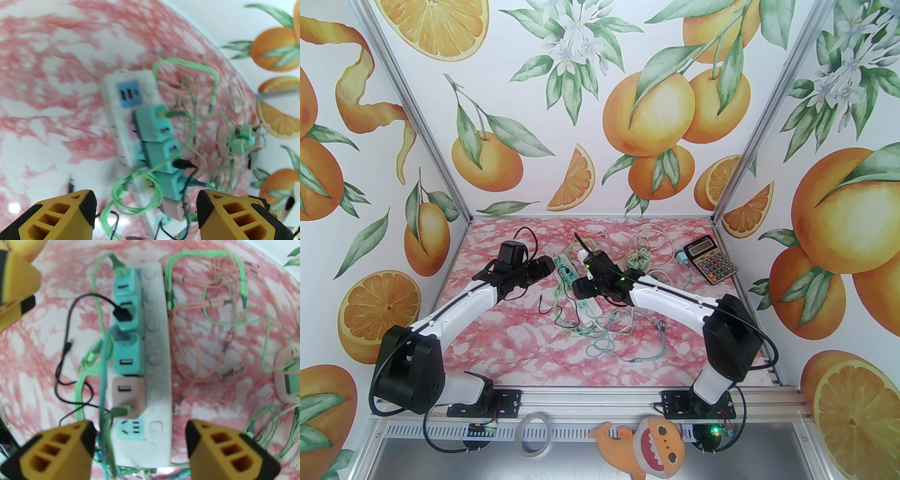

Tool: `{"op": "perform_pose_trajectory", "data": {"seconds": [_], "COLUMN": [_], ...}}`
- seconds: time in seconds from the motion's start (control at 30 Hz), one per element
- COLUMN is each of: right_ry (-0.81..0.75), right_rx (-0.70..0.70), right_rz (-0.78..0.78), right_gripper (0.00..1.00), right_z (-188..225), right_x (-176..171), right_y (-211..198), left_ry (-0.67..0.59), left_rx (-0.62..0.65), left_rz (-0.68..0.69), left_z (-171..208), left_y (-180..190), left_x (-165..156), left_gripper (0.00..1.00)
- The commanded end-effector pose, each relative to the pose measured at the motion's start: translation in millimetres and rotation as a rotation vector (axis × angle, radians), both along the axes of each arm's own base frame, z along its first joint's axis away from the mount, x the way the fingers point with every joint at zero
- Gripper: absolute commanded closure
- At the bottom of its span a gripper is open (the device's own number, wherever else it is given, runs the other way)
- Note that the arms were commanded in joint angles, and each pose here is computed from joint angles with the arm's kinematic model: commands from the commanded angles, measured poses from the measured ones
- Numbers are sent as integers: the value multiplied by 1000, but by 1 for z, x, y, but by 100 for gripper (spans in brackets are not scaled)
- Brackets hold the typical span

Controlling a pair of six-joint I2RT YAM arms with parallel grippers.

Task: Pull the plug off the socket

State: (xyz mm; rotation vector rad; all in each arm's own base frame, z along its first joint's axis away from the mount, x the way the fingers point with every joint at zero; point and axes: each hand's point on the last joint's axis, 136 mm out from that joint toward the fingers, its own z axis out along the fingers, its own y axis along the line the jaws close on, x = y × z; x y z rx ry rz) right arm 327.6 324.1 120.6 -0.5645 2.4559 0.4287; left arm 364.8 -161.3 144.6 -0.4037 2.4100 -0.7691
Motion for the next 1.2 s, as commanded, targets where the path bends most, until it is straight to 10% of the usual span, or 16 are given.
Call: {"op": "perform_pose_trajectory", "data": {"seconds": [0.0, 0.47, 1.17], "right_ry": [24, 32, 87], "right_rx": [-51, -55, -148], "right_rz": [-34, -11, 51], "right_gripper": [35, 42, 54], "right_z": [-7, -17, -58], "right_x": [2, 7, 13], "right_y": [-3, 11, 26], "left_ry": [-60, 128, -7], "left_rx": [-32, 177, -47], "left_rz": [-110, -54, 57], "left_z": [7, -61, -16], "left_y": [-30, 8, 43], "left_x": [-5, -37, -42], "left_gripper": [23, 39, 37]}}
